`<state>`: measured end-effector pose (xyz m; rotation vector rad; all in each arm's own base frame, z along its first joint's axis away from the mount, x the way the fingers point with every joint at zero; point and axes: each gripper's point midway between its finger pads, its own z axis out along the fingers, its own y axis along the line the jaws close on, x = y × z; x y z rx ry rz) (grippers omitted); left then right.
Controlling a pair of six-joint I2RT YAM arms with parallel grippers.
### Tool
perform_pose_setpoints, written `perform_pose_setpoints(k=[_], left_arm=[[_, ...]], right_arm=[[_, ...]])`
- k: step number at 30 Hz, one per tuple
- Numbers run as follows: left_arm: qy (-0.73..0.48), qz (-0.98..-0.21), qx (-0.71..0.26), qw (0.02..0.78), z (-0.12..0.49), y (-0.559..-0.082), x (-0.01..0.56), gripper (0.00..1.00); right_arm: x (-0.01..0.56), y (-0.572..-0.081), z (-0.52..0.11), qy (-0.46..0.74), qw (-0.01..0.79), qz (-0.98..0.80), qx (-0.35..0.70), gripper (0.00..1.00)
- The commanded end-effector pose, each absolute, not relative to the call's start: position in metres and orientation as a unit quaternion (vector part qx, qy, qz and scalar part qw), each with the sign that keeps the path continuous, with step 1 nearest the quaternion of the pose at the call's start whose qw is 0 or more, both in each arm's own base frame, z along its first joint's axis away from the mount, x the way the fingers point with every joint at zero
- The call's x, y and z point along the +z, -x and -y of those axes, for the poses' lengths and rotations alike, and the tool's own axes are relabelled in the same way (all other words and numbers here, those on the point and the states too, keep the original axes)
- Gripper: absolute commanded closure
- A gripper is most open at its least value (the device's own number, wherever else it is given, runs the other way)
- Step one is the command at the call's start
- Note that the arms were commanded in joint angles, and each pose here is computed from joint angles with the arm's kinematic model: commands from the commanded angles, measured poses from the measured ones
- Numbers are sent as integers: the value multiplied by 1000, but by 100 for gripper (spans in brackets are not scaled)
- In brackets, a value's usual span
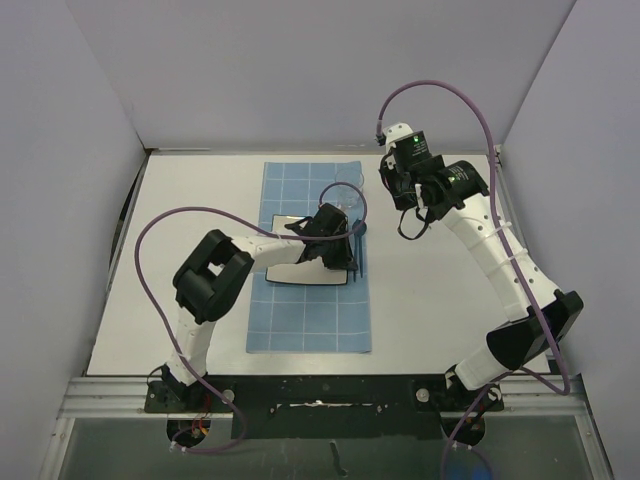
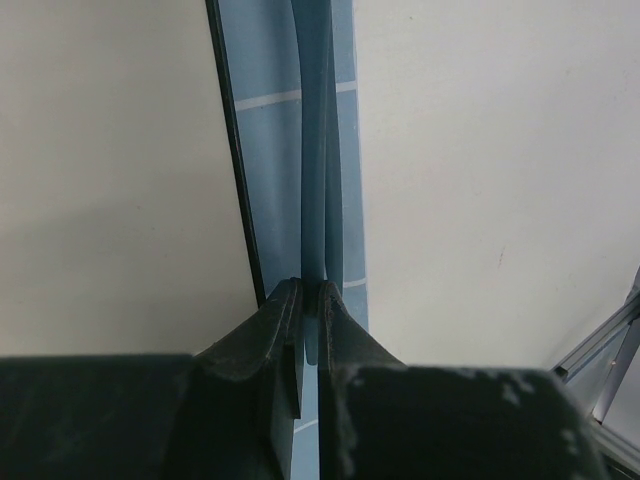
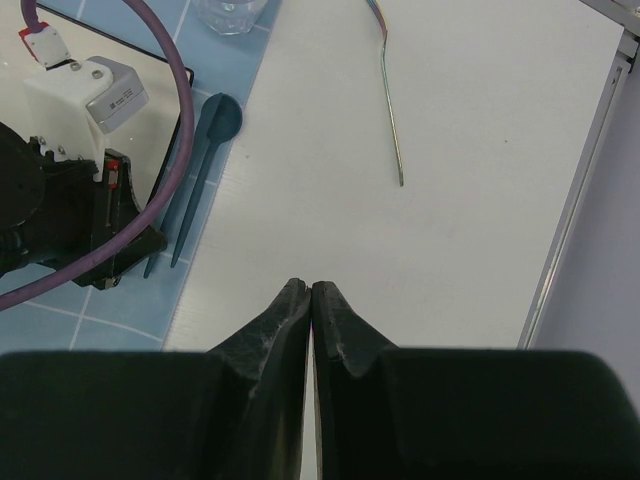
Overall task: Set the dinner table for one person
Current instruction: Place the knife on the napkin, then pick up the fork at the center of the board.
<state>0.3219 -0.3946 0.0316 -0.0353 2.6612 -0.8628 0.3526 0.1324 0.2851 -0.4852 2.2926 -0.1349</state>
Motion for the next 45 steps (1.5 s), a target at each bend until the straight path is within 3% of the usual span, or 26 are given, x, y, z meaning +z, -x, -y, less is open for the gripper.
perform_pose_setpoints(k=[1, 17, 27, 37, 39, 40, 42, 45], left_arm=[[17, -930, -310, 196, 402, -339, 37, 100], [15, -932, -301, 200, 401, -342, 32, 100], [4, -929, -305, 211, 402, -344, 36, 70], [-4, -926, -297, 232, 396, -347, 54, 69], [-14, -924, -289, 249, 390, -348, 73, 69], [-20, -921, -285, 264, 387, -351, 87, 70], [-38, -914, -275, 297, 378, -352, 121, 70], [-67, -896, -251, 361, 361, -350, 183, 68]], right_arm=[[308, -352, -129, 175, 424, -887, -44, 93], [306, -352, -129, 180, 421, -888, -45, 93], [305, -352, -131, 181, 418, -889, -42, 93], [299, -352, -130, 182, 411, -892, -45, 92], [294, -354, -130, 188, 406, -893, -49, 85], [292, -356, -129, 189, 403, -894, -49, 75], [290, -360, -128, 183, 402, -896, -38, 33], [286, -366, -125, 163, 399, -902, -4, 12]])
